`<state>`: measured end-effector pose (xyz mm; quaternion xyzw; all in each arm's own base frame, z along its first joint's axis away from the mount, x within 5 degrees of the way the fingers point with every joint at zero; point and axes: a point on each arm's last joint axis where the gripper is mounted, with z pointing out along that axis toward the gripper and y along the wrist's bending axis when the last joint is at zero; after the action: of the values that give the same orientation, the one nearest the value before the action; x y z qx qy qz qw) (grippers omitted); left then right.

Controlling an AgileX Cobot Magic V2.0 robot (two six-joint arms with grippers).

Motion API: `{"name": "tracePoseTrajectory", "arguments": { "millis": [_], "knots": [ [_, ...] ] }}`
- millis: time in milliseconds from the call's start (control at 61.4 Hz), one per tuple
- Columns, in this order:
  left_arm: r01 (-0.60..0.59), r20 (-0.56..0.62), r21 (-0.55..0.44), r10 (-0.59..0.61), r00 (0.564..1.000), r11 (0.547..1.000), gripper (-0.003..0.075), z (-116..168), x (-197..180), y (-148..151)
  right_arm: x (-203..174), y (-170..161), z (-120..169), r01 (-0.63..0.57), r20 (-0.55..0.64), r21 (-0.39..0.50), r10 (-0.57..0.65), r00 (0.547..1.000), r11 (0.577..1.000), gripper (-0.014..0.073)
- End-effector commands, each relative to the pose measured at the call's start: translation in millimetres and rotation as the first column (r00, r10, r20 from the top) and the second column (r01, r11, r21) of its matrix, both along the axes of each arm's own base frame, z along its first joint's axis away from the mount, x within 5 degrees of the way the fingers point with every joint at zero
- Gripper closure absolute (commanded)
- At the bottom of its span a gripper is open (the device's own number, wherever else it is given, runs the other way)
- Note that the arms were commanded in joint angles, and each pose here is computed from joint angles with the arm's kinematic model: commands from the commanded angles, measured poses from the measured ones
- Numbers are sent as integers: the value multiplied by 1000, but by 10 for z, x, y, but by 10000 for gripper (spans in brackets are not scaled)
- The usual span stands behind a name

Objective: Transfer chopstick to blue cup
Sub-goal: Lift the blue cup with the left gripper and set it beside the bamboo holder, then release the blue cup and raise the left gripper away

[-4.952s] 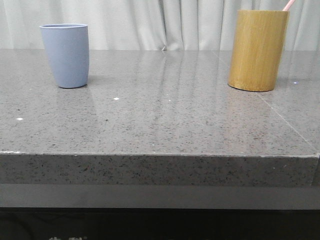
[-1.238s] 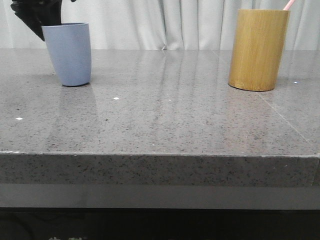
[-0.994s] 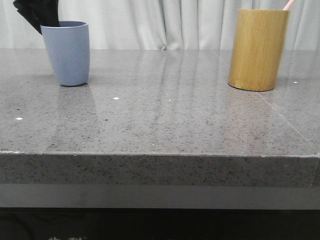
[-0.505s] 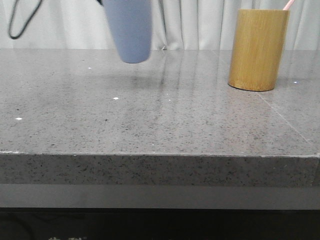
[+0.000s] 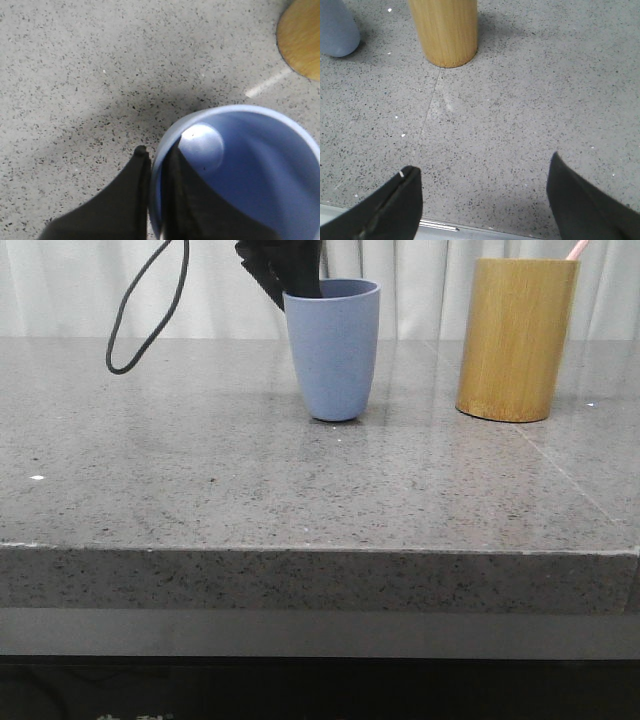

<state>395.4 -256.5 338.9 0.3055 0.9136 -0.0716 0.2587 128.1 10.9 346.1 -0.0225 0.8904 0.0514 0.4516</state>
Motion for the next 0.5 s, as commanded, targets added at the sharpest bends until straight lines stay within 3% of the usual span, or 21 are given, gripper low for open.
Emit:
{"name": "tracePoseTrajectory", "arguments": {
  "millis": [0, 212, 489],
  "knots": [
    [11, 115, -90, 0, 993, 996, 739, 414, -118, 28, 30, -6, 138, 7, 84, 6, -7, 996, 1000, 55],
    [11, 100, -85, -3, 995, 996, 711, 405, -130, 30, 30, -5, 138, 7, 84, 7, -7, 996, 1000, 55],
    [14, 100, -95, -4, 995, 995, 426, 408, -131, 23, 30, -5, 138, 6, 84, 7, -7, 996, 1000, 55]
  ]
}}
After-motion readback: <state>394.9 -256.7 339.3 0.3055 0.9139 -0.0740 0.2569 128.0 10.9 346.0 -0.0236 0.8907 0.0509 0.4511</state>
